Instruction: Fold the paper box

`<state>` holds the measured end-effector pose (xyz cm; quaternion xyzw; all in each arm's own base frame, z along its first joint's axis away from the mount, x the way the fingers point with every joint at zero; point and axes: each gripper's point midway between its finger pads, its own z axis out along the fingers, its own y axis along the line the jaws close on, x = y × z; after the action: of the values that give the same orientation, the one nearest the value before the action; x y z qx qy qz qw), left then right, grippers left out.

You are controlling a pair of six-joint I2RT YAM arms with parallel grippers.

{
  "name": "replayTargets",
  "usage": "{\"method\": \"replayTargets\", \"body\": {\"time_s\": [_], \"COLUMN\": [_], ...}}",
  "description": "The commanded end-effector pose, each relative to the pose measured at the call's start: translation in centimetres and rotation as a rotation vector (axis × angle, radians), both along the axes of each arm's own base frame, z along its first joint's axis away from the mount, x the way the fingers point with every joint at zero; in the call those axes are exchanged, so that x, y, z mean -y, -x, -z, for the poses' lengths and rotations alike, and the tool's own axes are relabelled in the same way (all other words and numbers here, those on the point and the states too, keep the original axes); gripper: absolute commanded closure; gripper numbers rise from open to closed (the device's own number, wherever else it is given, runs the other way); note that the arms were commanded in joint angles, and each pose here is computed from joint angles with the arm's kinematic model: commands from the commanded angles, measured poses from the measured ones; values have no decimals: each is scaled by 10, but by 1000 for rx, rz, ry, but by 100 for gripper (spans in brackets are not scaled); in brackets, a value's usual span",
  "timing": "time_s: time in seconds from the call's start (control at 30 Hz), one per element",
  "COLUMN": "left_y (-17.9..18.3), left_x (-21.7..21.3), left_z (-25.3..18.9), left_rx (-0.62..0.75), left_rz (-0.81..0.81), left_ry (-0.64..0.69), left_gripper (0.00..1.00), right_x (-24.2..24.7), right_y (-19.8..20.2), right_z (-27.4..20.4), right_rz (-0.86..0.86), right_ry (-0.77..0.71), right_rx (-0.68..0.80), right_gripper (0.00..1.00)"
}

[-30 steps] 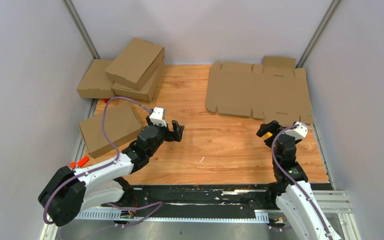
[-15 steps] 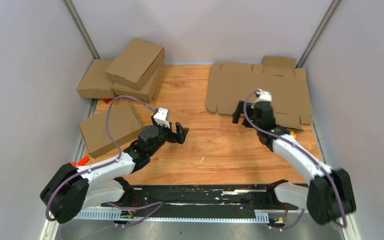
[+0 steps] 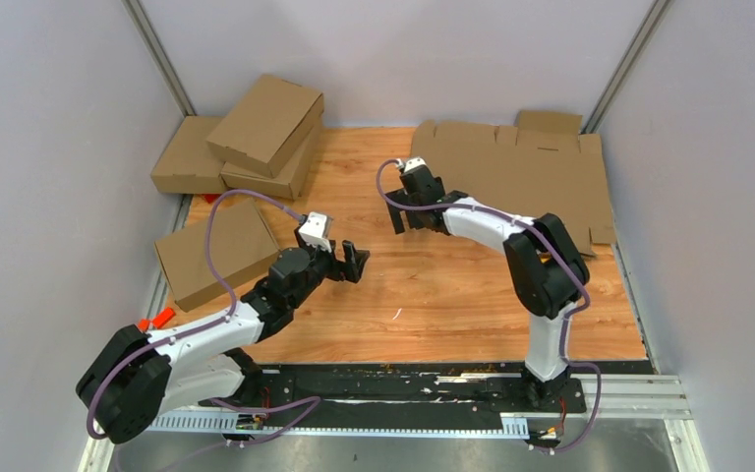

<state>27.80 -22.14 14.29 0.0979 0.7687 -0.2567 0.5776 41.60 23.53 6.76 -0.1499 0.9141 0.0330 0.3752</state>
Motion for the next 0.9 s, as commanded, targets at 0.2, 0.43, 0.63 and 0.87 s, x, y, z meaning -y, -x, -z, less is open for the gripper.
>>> {"method": "replayTargets", "body": {"time_s": [0.2, 0.43, 0.63, 0.87], "left_y": [-4, -4, -5, -5], "left_x": [-7, -7, -8, -9], "left_z": [-13, -12, -11, -13], "left_rx": [44, 43, 43, 47], "left_rz": [-44, -46, -48, -51], "left_ry": [24, 24, 18, 19], "left_gripper": [0, 0, 0, 0], "right_x": [4, 11, 17, 36], "right_y": [-38, -43, -47, -50], "right_z": [15, 13, 8, 2], "right_rz": [21, 57, 97, 190], "right_ry": [183, 204, 225, 249], "right_rx": [7, 37, 56, 80], "right_gripper": [11, 18, 21, 31]}}
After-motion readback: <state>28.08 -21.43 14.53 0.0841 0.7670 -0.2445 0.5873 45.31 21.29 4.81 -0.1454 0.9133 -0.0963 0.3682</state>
